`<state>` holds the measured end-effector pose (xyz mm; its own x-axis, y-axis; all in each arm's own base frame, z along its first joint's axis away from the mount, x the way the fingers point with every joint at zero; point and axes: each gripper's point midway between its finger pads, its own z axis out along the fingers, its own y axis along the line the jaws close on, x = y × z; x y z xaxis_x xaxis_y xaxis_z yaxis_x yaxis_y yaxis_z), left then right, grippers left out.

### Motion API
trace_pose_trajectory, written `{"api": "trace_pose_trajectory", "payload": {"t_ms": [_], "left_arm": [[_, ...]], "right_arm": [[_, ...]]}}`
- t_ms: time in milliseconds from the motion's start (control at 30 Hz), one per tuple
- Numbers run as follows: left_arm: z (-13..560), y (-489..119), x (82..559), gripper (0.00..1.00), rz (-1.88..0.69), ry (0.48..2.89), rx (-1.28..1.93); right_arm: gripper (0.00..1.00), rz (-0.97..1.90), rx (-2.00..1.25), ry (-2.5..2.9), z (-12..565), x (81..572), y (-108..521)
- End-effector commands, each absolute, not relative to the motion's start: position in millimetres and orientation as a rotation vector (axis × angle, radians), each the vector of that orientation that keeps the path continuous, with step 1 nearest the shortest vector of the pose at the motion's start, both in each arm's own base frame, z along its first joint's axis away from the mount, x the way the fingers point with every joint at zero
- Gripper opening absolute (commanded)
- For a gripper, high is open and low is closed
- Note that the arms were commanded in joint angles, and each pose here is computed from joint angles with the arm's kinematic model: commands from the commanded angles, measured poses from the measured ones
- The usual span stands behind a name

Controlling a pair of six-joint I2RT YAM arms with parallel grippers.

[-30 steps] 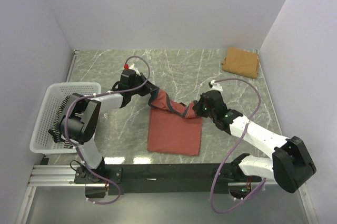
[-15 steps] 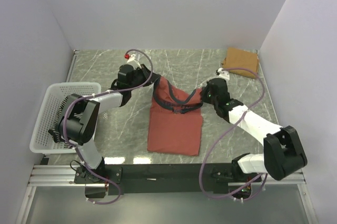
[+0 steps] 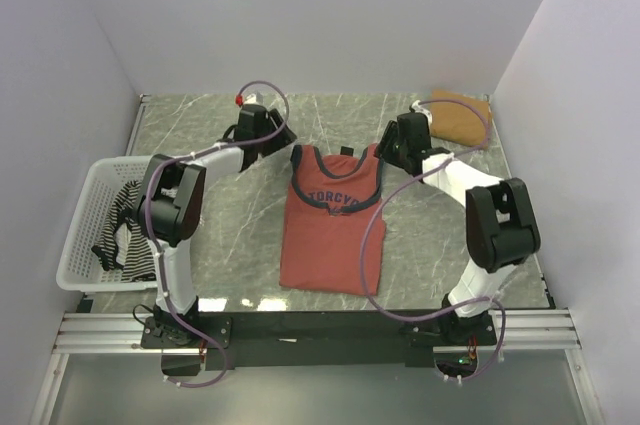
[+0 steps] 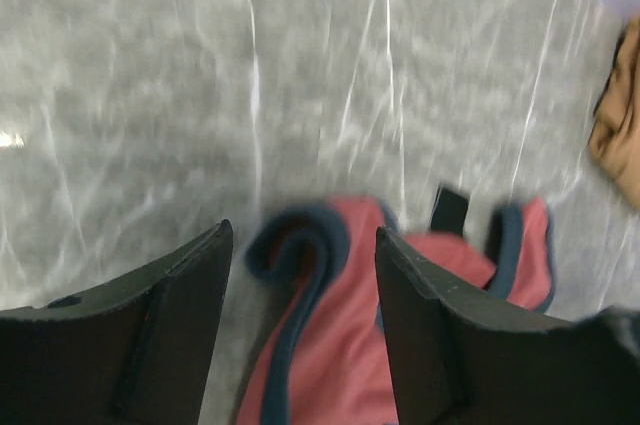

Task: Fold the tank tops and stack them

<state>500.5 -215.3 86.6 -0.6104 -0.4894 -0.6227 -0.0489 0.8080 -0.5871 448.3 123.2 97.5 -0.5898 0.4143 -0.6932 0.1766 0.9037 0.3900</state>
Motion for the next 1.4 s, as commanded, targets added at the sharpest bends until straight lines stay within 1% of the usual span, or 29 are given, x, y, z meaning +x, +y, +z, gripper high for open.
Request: {"api": "trace_pose_trajectory", "payload": {"t_ms": [0, 100, 133, 267, 433, 500, 667, 733, 767, 900, 933, 1033, 1233, 1300, 1367], "left_arm": [[89.9, -204.4, 523.0, 0.64, -0.629, 2.188, -0.512], [91.2, -213.9, 532.6, 0.64, -0.689, 2.201, -0.487], [83.4, -216.5, 536.9, 0.64, -0.697, 2.223, -0.486], [60.2, -224.4, 533.2, 0.63, -0.774, 2.308, -0.503], [59.8, -231.3, 521.9, 0.64, -0.898, 2.321, -0.565], [66.6, -229.3, 519.5, 0.64, -0.925, 2.314, -0.627], [63.5, -235.4, 508.2, 0.65, -1.002, 2.351, -0.779], [58.1, -227.3, 500.5, 0.65, -0.948, 2.376, -0.867], [57.6, -219.7, 501.8, 0.65, -0.907, 2.351, -0.925], [67.0, -209.6, 489.1, 0.66, -0.875, 2.329, -1.030], [68.5, -210.0, 487.1, 0.69, -0.878, 2.329, -1.045], [68.8, -209.0, 481.7, 0.70, -0.900, 2.312, -1.111], [58.9, -220.5, 478.2, 0.72, -1.027, 2.288, -1.194], [47.3, -223.4, 477.7, 0.71, -1.042, 2.301, -1.237], [48.3, -228.6, 483.2, 0.70, -1.100, 2.274, -1.247]], "right_arm": [[0.58, 0.354, 0.464, 2.254, 99.9, 461.5, 120.7], [0.59, 0.385, 0.483, 2.278, 90.7, 467.0, 123.3], [0.59, 0.383, 0.503, 2.295, 82.7, 468.4, 121.0], [0.59, 0.431, 0.538, 2.325, 75.4, 472.8, 121.9], [0.58, 0.466, 0.530, 2.314, 81.8, 468.0, 124.5], [0.58, 0.456, 0.525, 2.326, 80.3, 464.9, 123.9], [0.58, 0.462, 0.534, 2.317, 83.2, 460.6, 122.0], [0.58, 0.460, 0.534, 2.321, 83.4, 459.3, 121.2], [0.57, 0.458, 0.535, 2.326, 82.0, 458.2, 121.0], [0.57, 0.462, 0.549, 2.315, 83.9, 455.1, 116.0], [0.57, 0.461, 0.553, 2.317, 82.6, 453.6, 114.6], [0.57, 0.462, 0.562, 2.315, 83.0, 452.7, 111.4], [0.57, 0.476, 0.567, 2.308, 84.5, 451.0, 109.7], [0.56, 0.481, 0.565, 2.309, 83.9, 450.5, 110.5], [0.56, 0.483, 0.567, 2.312, 82.0, 449.2, 110.6]]}}
